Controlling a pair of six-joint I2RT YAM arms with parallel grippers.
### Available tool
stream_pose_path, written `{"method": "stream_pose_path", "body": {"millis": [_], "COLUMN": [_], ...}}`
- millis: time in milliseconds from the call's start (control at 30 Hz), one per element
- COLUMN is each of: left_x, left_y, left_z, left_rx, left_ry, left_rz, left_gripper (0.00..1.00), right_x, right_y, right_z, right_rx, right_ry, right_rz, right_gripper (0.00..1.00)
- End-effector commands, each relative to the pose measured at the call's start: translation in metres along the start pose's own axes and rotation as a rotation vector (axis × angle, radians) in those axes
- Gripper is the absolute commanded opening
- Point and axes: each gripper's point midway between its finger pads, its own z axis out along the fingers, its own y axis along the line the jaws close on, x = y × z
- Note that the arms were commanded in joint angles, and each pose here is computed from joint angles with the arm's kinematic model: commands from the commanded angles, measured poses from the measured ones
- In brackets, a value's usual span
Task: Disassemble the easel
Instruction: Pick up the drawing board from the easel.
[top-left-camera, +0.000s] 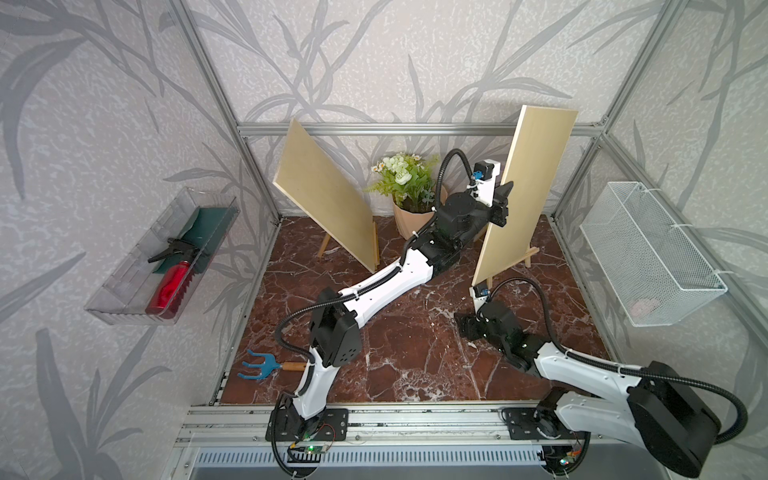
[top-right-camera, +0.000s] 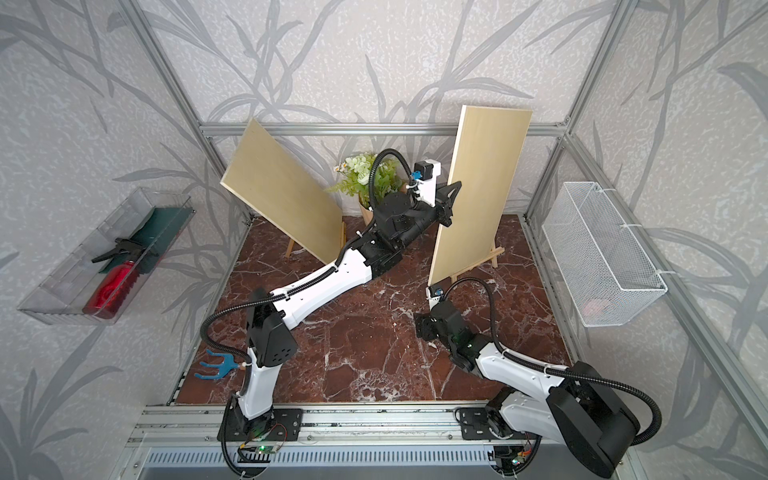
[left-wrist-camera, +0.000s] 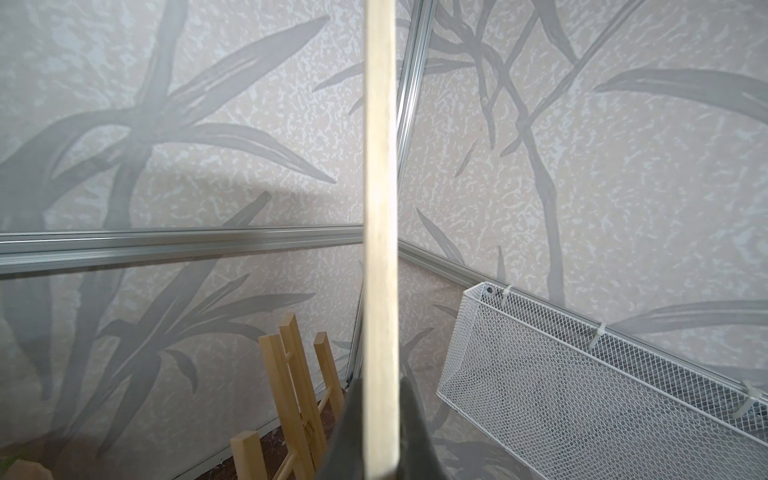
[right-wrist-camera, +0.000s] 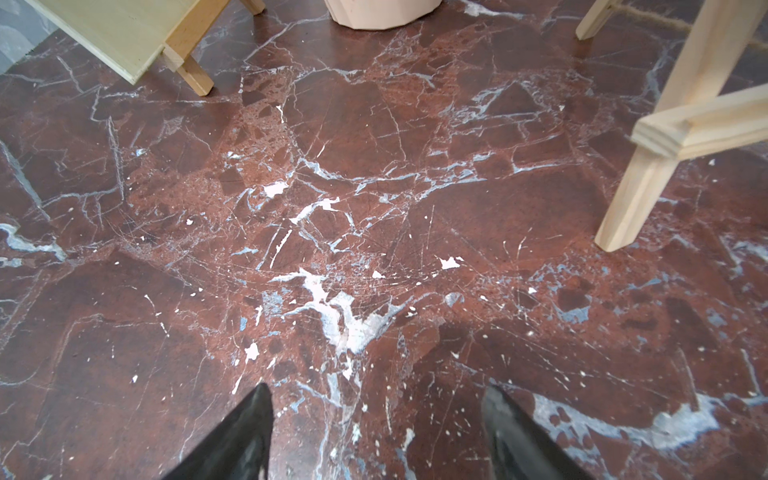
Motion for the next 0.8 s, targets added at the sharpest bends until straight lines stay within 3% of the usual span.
{"method": "stream_pose_path", "body": {"millis": [0, 767], "left_x": [-0.201, -0.248], "left_y": [-0.044, -0.046], "left_z": [-0.069, -0.126], "left_rx": [0.14, 0.136], "left_ry": [-0.487, -0.533], "left_rz": [-0.095, -0.114], "left_gripper": [0.0, 0.0], "right_x": [-0.014, -0.021], "right_y": [0.002, 0.01], "right_z": [0.0, -0.008], "right_rx": [0.001, -0.05], "right_ry": [-0.033, -0.064], "right_rz": [0.003, 0.0], "right_gripper": [0.79, 0.79]}}
